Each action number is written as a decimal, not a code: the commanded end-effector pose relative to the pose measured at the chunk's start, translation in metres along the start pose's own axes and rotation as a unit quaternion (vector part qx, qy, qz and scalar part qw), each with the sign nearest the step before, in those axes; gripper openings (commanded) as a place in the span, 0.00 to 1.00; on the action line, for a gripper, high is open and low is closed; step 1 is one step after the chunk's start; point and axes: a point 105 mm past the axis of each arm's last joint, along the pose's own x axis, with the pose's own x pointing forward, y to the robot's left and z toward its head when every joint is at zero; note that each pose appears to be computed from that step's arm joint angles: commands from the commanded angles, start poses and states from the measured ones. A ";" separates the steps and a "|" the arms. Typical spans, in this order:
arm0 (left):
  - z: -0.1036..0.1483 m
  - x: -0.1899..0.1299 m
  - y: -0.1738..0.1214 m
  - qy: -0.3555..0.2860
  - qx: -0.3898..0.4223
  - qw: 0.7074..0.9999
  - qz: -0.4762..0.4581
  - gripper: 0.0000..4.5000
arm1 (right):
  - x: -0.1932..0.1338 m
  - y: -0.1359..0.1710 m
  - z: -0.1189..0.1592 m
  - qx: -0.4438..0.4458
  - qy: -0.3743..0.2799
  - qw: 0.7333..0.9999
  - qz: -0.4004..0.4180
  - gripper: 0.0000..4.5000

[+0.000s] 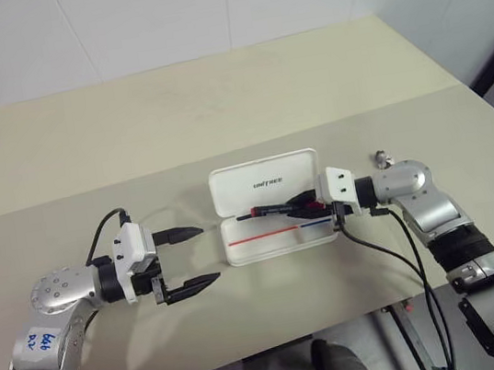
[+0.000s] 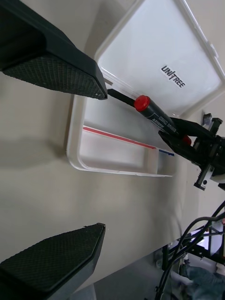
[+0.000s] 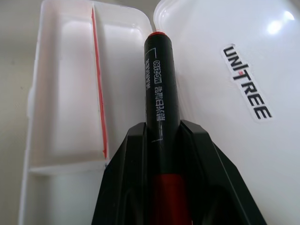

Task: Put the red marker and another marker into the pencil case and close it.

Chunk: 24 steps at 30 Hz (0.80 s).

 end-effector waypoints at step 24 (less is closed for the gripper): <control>0.000 -0.029 -0.001 0.012 0.019 0.995 0.094 1.00 | -0.049 0.011 0.088 0.085 -0.198 0.976 0.022 0.99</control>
